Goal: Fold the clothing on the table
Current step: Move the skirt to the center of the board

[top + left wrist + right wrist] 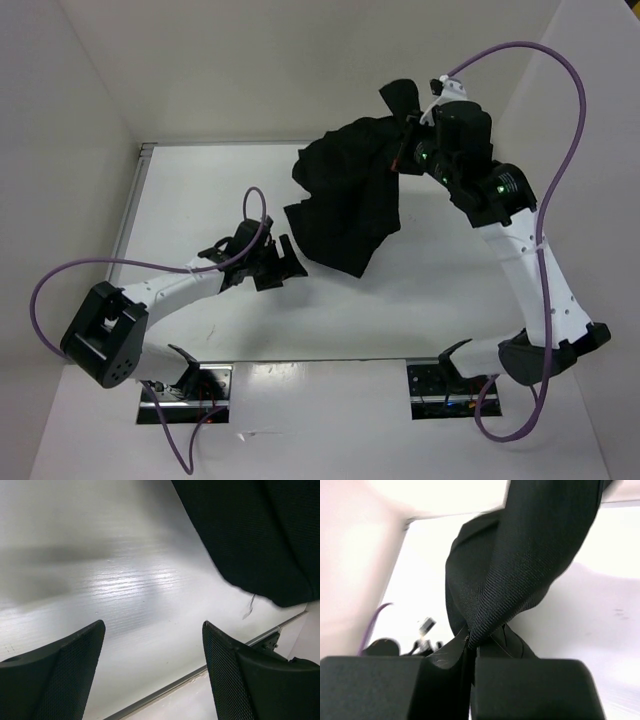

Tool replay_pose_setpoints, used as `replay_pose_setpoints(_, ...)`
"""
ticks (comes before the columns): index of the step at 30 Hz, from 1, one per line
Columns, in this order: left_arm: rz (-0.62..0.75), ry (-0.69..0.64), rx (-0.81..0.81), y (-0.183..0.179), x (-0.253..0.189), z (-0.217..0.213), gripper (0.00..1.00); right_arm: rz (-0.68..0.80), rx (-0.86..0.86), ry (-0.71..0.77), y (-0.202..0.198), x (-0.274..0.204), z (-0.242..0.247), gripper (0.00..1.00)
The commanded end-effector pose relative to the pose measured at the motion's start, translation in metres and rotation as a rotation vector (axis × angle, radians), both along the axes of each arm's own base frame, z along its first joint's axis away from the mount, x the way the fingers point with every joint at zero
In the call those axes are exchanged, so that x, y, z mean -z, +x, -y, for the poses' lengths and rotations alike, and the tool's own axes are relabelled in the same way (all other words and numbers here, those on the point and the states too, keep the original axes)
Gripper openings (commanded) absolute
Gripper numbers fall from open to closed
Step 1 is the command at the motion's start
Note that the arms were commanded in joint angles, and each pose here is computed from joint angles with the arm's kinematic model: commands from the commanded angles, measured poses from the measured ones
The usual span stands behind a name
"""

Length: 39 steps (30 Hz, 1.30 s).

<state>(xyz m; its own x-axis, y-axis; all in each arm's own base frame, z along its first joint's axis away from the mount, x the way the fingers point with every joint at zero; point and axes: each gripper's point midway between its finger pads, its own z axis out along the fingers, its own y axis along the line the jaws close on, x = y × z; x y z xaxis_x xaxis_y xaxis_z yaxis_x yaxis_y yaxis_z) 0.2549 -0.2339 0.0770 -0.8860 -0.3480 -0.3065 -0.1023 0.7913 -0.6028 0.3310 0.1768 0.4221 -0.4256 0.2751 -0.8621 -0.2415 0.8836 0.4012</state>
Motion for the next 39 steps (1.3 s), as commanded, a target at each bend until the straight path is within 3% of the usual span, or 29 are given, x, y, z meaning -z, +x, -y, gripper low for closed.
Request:
replay_pose_setpoints(1,0.059,-0.022,0.036,0.010,-0.016,0.009,0.86,0.075,0.192,-0.051,0.009,-0.024,0.039,0.00)
replay_pose_setpoints(8,0.067,-0.027,0.036,0.011,-0.017,0.010,0.86,0.325,0.307,0.080,-0.012,-0.107,0.070,0.00)
replay_pose_setpoints(12,0.067,-0.027,0.036,0.011,-0.017,0.010,0.86,0.324,0.167,0.071,0.004,-0.110,0.037,0.00)
replay_pose_setpoints(18,0.078,-0.025,0.017,0.009,-0.023,0.005,0.86,-0.016,-0.249,-0.045,0.072,0.037,-0.107,0.00)
replay_pose_setpoints(19,0.078,-0.025,0.017,0.009,-0.023,0.005,0.86,-0.076,-0.327,-0.058,0.072,0.062,-0.127,0.06)
replay_pose_setpoints(20,0.081,-0.034,0.010,0.009,-0.026,0.006,0.86,-0.182,-0.405,-0.108,0.079,0.112,-0.153,0.42)
replay_pose_setpoints(23,0.068,-0.018,0.004,0.006,-0.021,0.002,0.86,-0.370,-0.546,-0.143,0.074,0.186,-0.188,0.56)
replay_pose_setpoints(24,0.069,-0.019,0.004,0.005,-0.023,0.002,0.86,-0.371,-0.546,-0.144,0.074,0.186,-0.188,0.64)
replay_pose_setpoints(30,0.097,-0.006,-0.035,0.003,-0.029,-0.008,0.86,-0.208,-0.404,-0.146,0.066,0.146,-0.146,0.70)
replay_pose_setpoints(33,0.112,0.075,-0.095,0.013,-0.029,-0.025,0.86,-0.243,-0.276,-0.214,0.058,0.159,-0.108,0.71)
replay_pose_setpoints(39,0.290,0.278,-0.217,0.084,-0.084,-0.063,0.78,-0.434,-0.194,-0.242,0.031,0.226,-0.077,0.71)
